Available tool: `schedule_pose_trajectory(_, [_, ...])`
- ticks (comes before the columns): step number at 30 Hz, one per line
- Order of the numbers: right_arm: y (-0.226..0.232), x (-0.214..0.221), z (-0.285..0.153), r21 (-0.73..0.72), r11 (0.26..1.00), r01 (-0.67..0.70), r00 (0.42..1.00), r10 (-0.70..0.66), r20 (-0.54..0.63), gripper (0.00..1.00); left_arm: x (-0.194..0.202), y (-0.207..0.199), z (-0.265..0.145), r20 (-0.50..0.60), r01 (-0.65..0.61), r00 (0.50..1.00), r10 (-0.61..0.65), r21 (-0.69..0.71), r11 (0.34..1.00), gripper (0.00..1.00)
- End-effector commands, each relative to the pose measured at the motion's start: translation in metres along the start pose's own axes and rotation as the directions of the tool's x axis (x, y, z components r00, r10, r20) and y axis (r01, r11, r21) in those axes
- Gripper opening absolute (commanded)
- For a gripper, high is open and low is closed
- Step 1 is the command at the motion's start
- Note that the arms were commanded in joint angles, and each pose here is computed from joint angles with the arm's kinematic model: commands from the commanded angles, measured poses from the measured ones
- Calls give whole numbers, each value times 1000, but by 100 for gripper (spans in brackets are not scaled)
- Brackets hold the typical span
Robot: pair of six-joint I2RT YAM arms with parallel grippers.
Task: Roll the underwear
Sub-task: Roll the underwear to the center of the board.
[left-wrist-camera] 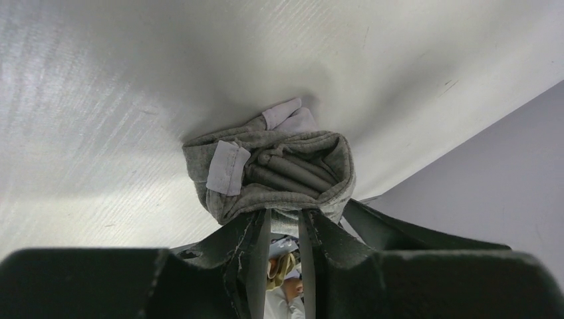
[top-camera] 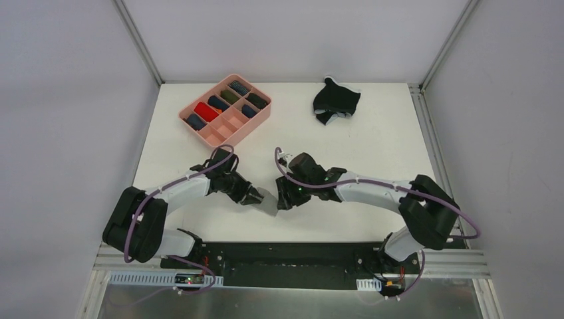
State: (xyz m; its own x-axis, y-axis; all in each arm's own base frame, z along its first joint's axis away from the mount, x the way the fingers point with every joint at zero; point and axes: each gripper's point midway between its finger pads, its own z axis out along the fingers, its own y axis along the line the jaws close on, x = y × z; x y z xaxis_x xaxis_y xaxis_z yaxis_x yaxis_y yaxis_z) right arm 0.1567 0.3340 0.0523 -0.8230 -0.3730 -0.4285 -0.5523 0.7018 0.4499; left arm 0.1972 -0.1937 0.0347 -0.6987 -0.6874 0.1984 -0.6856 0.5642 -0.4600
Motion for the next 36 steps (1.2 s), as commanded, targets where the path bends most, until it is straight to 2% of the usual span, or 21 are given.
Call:
schedule_pose_trajectory(1, [-9, -21, -31, 122, 987, 103, 985, -118, 124, 54, -8, 52, 13, 46, 1, 999, 9, -195, 981, 22])
schedule_pose_trajectory(5, [7, -33, -42, 255, 922, 290, 917, -344, 202, 56, -9, 54, 15, 47, -3, 999, 13, -205, 979, 22])
schedule_pose_trajectory(9, [30, -36, -37, 354, 787, 505, 784, -590, 192, 60, -8, 56, 15, 47, -3, 999, 13, -206, 979, 22])
schedule_pose_trajectory(12, [45, -29, -23, 376, 705, 602, 709, -688, 154, 63, -8, 56, 14, 48, -1, 999, 11, -202, 979, 22])
schedule_pose_trajectory(17, [52, -22, 2, 434, 589, 682, 626, -776, 71, 65, -8, 57, 13, 48, 1, 999, 8, -199, 980, 22])
schedule_pose_trajectory(25, [39, -15, 31, 471, 537, 700, 609, -794, 0, 68, -8, 57, 12, 48, 4, 999, 5, -192, 981, 22])
schedule_pose_trajectory(31, [24, -16, 45, 536, 522, 663, 620, -785, -3, 66, -9, 55, 10, 47, 2, 999, 6, -182, 983, 22])
schedule_pose_trajectory(34, [19, -9, 54, 528, 531, 662, 633, -774, -15, 58, -9, 53, 9, 43, -1, 999, 8, -176, 984, 22])
schedule_pose_trajectory(36, [17, -3, 60, 509, 551, 661, 648, -762, -17, 42, -9, 52, 9, 43, -1, 999, 8, -172, 985, 22])
